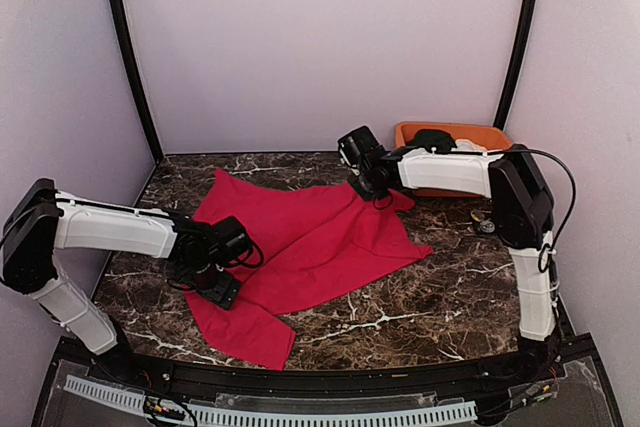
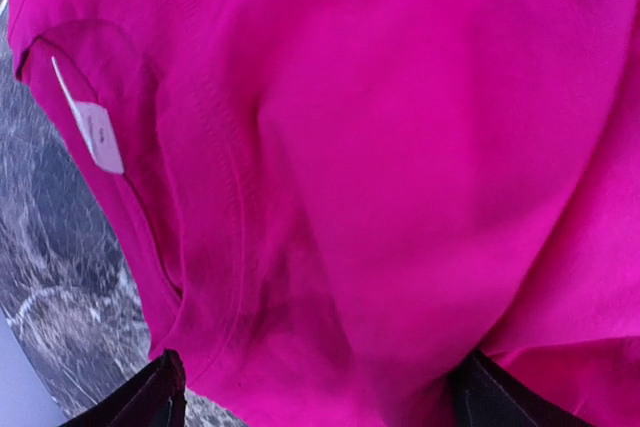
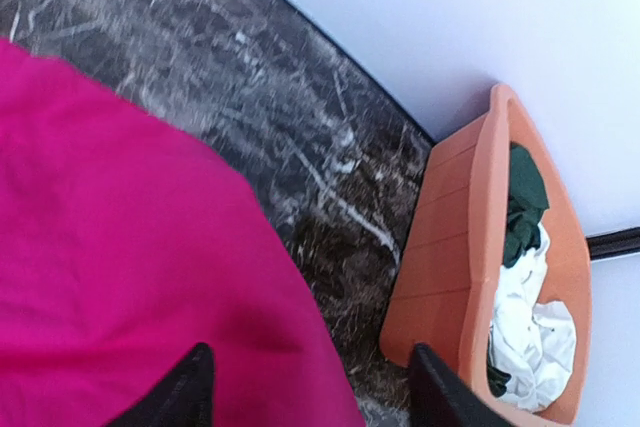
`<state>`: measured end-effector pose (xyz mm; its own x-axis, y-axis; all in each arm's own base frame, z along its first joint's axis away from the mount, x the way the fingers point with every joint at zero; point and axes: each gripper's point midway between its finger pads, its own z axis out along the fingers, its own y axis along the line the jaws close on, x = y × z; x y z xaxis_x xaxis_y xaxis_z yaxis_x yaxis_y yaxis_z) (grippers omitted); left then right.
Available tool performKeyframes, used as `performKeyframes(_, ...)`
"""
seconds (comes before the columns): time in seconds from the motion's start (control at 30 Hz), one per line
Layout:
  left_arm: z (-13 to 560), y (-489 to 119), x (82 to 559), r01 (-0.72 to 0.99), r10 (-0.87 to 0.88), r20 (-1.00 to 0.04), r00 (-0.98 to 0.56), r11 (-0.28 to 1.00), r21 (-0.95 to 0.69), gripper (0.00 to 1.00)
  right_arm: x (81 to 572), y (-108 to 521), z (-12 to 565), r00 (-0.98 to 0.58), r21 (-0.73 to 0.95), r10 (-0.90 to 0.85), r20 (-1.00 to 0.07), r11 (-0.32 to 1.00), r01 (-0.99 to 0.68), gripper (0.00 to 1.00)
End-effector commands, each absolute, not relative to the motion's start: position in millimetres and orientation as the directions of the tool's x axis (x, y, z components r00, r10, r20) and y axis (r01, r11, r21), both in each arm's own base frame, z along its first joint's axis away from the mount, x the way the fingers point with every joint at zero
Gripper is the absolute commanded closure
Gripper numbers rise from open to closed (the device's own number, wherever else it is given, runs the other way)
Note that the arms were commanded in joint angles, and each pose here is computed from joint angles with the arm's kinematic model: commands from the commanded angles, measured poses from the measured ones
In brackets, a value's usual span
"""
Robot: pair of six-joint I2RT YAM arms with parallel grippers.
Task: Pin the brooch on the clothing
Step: Flatten out the crumpled clothing at the center of the board.
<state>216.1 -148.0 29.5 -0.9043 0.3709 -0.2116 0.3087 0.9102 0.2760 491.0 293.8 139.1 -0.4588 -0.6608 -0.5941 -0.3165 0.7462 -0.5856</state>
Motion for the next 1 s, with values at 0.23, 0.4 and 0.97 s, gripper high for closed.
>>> performKeyframes(0.23, 136, -159, 276, 0.173, 0.25, -0.499, -0.83, 0.965, 0.195, 0.01, 399, 261, 148, -0.638, -0.379, -0.57, -0.518, 0.821, -0.426, 0.01)
performKeyframes(0.4, 138, -178, 310, 0.152, 0.209, -0.535, -0.818, 0.977, 0.15, 0.01, 347, 268, 131, -0.623, -0.338, -0.643, -0.445, 0.765, -0.548, 0.03)
performKeyframes(0.97, 119, -229, 308, 0.257, 0.222, -0.544, -0.809, 0.966, 0.012, 0.01, 253, 292, 33, -0.69, -0.092, -0.67, -0.275, 0.733, -0.674, 0.21)
